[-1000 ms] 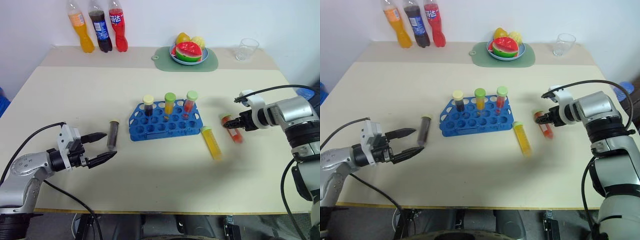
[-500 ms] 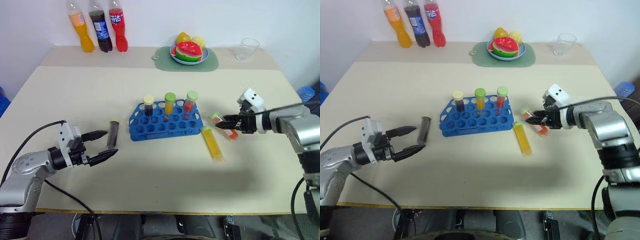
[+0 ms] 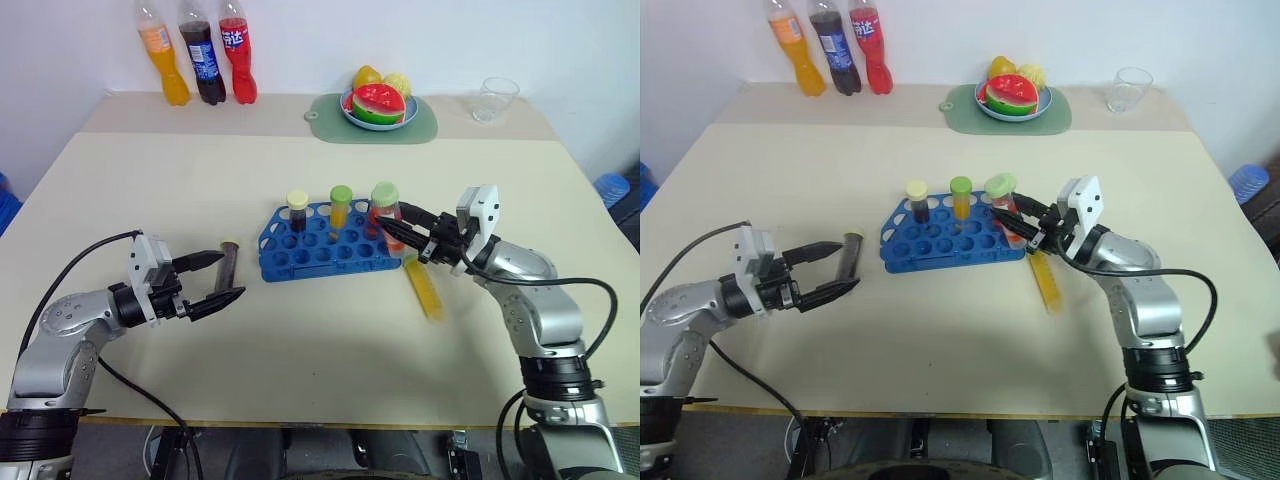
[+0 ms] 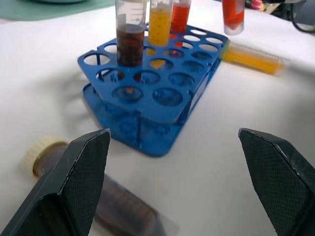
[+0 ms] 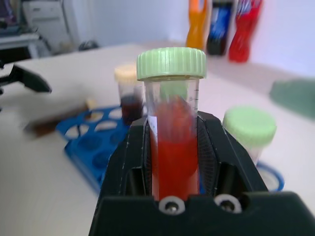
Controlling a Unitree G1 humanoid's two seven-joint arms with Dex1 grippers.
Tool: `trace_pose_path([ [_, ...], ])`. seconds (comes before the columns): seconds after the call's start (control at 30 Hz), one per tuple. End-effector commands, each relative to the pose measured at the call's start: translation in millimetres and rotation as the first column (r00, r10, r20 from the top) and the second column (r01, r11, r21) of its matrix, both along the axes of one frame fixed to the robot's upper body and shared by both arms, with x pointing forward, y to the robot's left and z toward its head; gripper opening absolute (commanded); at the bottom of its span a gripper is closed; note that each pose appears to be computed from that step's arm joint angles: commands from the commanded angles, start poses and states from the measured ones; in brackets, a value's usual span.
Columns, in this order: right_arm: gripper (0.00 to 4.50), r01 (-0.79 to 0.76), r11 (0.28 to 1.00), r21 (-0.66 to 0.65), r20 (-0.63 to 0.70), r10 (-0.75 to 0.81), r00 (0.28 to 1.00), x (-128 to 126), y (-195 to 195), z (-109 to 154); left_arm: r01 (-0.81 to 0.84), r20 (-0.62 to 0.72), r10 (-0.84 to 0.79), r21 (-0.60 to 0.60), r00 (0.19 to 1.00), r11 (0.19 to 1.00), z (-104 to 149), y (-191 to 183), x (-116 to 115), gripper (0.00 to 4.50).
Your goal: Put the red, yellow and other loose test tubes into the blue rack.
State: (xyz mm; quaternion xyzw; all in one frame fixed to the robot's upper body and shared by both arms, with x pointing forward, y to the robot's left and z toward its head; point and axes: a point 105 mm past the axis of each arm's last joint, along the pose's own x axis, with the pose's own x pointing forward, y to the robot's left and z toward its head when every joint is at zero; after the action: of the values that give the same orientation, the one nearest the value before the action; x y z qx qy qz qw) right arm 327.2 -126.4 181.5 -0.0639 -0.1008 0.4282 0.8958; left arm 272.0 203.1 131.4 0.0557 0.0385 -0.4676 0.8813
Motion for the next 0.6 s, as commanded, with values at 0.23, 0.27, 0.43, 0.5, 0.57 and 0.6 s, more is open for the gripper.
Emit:
trace_pose_path([
  [0.23, 0.78, 0.057, 0.998, 0.027, 0.048, -0.058, 0.997, 9.8, 2.8, -11.5, 0.008, 0.029, -0.008, 0.005, 1.000, 1.000, 8.2, -2.2, -0.1, 4.31],
  [0.27, 0.78, 0.055, 0.998, 0.030, 0.041, -0.056, 0.998, 10.0, 4.7, -14.9, 0.006, 0.030, -0.006, 0.005, 1.000, 1.000, 8.3, -2.2, -0.4, 4.31],
  [0.43, 0.78, 0.075, 0.997, 0.031, 0.026, -0.076, 0.997, 14.5, 8.5, -30.3, -0.001, 0.031, 0.001, 0.001, 1.000, 1.000, 7.9, -2.1, -2.1, 4.31],
  [0.5, 0.78, 0.090, 0.995, 0.042, 0.029, -0.092, 0.995, 17.7, 8.5, -34.1, -0.006, 0.031, 0.006, 0.000, 0.999, 1.000, 7.8, -1.9, -2.3, 4.31],
  [0.57, 0.78, 0.104, 0.993, 0.051, 0.032, -0.106, 0.994, 20.4, 8.6, -38.7, -0.009, 0.033, 0.009, -0.003, 0.999, 1.000, 7.9, -1.9, -2.6, 4.31],
  [0.6, 0.78, 0.110, 0.992, 0.053, 0.033, -0.112, 0.993, 21.2, 8.5, -41.7, -0.009, 0.034, 0.009, -0.005, 0.999, 1.000, 8.1, -2.0, -2.9, 4.31],
])
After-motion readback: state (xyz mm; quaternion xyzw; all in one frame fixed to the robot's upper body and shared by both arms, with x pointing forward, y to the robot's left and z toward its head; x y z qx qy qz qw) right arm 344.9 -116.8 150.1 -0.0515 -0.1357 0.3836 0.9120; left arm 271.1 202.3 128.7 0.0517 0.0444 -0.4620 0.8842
